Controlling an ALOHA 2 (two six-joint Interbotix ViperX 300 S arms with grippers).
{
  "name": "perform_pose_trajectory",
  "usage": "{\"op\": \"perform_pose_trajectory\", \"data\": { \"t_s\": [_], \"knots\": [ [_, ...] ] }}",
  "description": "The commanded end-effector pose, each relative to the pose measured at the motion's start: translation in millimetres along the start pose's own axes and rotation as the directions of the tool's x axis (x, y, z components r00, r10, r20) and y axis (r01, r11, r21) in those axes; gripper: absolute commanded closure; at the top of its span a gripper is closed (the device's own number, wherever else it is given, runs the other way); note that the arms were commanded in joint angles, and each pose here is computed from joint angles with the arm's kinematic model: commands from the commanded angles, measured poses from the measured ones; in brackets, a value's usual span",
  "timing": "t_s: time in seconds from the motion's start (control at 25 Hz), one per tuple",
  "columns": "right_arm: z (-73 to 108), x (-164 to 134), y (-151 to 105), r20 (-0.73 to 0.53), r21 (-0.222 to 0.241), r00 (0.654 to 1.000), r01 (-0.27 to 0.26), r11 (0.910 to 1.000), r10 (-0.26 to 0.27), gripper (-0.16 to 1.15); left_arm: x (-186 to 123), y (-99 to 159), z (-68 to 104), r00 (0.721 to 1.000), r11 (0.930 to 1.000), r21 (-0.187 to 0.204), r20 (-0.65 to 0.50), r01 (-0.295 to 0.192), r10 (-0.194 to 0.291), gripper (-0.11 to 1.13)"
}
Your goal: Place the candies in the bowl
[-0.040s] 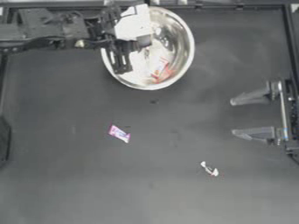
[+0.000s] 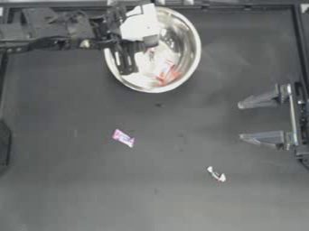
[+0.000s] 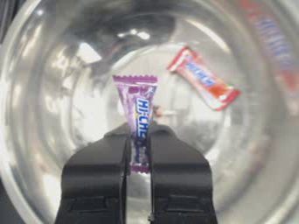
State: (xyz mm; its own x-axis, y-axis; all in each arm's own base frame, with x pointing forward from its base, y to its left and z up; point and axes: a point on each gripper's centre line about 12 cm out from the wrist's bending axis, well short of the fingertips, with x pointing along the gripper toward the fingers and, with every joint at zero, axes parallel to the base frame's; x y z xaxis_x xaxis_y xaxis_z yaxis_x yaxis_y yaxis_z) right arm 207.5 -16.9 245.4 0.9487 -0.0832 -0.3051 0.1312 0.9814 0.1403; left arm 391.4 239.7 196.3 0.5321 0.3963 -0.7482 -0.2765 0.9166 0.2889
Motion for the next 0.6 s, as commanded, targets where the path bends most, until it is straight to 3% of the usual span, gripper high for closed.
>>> {"op": "perform_pose_trajectory", "data": {
  "t_s": [0.04,0.32,0.44,0.6],
  "knots": [
    [4.0,1,1,0.012,0.000,1.000,-0.006,1.0000,0.006,0.00,-5,21,16.5,0.998,0.9991,-0.023,0.046,-0.037,0.038,0.67],
    [4.2,1,1,0.014,-0.001,1.000,-0.005,1.0000,0.005,0.00,9,26,16.6,0.999,0.9990,-0.023,0.022,-0.038,0.039,0.62],
    [4.4,0,1,0.015,0.000,1.000,-0.007,1.0000,0.007,0.00,10,28,19.3,0.999,0.9988,-0.025,0.027,-0.041,0.042,0.45],
    [3.3,1,1,0.011,0.002,1.000,-0.005,1.0000,0.005,0.00,8,29,22.5,0.998,0.9986,-0.029,0.037,-0.045,0.046,0.08]
  ]
}}
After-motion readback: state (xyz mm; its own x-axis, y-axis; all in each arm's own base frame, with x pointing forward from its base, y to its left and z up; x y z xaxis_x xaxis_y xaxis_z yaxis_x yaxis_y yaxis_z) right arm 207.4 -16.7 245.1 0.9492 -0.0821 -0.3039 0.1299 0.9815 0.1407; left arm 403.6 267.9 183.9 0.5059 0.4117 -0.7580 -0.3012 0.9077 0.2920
